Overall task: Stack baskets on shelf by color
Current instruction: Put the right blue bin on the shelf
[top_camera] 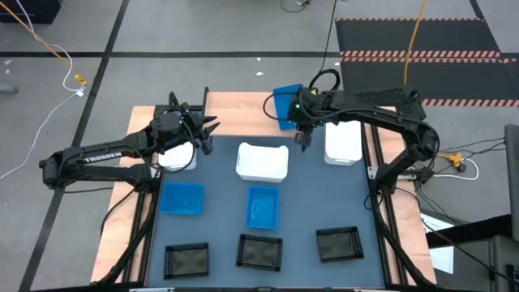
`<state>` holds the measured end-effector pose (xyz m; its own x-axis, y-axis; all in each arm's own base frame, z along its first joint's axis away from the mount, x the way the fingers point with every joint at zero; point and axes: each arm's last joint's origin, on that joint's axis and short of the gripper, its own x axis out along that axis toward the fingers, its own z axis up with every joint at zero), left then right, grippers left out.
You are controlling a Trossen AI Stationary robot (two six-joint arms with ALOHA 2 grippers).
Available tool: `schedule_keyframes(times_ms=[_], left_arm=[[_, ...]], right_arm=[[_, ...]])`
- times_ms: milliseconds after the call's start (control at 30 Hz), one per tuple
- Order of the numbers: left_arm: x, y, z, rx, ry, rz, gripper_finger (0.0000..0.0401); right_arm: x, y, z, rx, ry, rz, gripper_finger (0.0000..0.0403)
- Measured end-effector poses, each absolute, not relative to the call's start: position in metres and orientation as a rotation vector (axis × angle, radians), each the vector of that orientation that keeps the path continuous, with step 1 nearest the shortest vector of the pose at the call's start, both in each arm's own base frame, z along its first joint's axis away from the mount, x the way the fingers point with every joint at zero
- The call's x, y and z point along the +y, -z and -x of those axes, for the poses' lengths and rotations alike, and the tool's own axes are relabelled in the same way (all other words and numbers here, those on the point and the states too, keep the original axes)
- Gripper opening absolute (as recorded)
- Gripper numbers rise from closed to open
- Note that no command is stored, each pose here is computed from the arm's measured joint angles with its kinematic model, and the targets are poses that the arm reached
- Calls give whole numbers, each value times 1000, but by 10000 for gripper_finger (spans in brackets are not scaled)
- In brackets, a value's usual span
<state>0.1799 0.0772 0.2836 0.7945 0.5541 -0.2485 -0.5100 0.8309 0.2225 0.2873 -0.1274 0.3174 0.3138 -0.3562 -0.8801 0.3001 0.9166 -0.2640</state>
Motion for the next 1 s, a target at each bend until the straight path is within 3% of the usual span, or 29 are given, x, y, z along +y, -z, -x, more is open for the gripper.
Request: schedule_keyframes(times_ms=[567,1000], left_arm=[[77,-286,-181,288,-575,-165,106],[77,-286,-181,286,-576,-155,106]], right_arm=[[-118,-329,-292,1034,434,94,106],[-114,-365,-277,852,425,252,107]])
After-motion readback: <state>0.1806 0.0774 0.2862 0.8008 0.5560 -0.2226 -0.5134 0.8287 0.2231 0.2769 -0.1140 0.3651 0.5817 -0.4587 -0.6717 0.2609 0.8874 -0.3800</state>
